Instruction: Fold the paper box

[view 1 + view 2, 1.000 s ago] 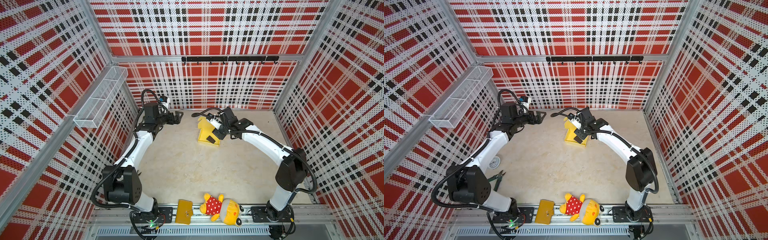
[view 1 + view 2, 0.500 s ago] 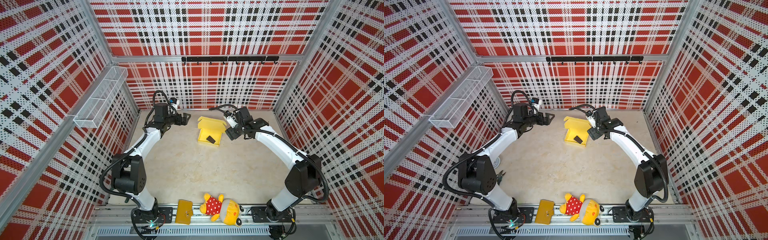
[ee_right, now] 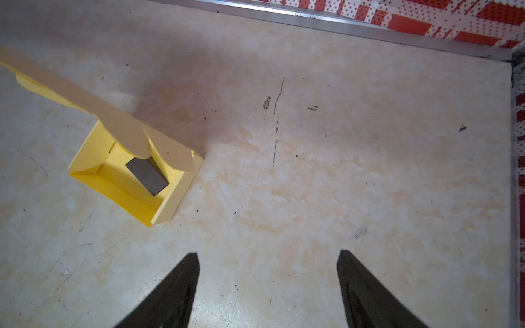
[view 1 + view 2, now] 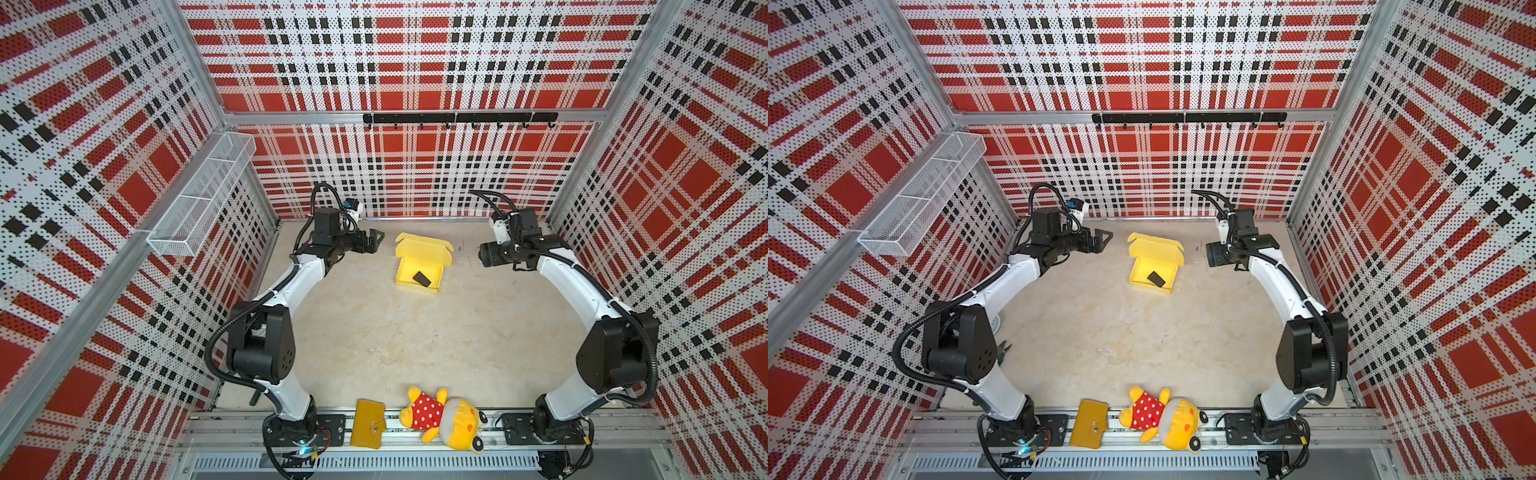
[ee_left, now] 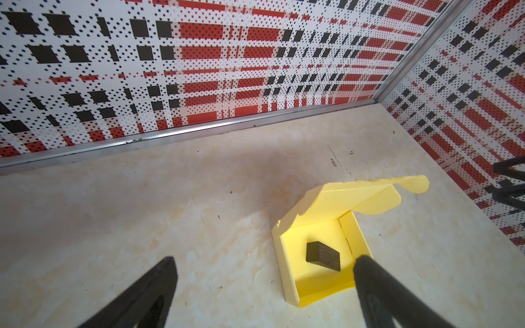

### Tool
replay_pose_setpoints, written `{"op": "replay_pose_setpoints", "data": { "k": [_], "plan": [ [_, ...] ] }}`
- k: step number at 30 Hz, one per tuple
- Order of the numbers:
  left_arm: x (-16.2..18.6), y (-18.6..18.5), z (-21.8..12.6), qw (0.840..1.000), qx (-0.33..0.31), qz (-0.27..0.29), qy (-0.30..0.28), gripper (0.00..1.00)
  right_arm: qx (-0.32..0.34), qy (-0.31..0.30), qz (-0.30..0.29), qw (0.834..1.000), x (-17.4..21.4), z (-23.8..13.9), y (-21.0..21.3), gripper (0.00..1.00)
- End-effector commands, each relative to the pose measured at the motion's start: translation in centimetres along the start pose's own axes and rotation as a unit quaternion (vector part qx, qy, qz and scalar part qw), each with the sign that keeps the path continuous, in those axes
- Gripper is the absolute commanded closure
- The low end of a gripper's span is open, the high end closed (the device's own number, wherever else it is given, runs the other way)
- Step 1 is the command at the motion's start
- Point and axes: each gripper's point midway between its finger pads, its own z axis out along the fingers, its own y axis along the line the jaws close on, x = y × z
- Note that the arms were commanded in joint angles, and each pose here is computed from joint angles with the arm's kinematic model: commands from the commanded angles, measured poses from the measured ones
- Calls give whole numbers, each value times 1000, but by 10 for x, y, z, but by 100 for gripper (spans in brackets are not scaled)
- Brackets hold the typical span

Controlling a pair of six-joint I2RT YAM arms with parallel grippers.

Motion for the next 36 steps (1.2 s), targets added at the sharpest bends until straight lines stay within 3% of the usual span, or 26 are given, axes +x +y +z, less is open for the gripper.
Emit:
{"op": "replay_pose_setpoints", "data": {
  "k": [1, 26, 36],
  "plan": [
    [-2, 5, 6, 1000, 3, 4, -2, 1, -26, -30, 37, 999, -14, -5, 1, 21],
    [19, 3, 39, 998, 46, 32, 7, 0, -90, 9, 84, 992, -17, 40, 17, 23],
    [45, -16, 78, 995, 80, 48, 31, 3, -128, 17, 108, 986, -20, 67, 27, 24]
  ]
}}
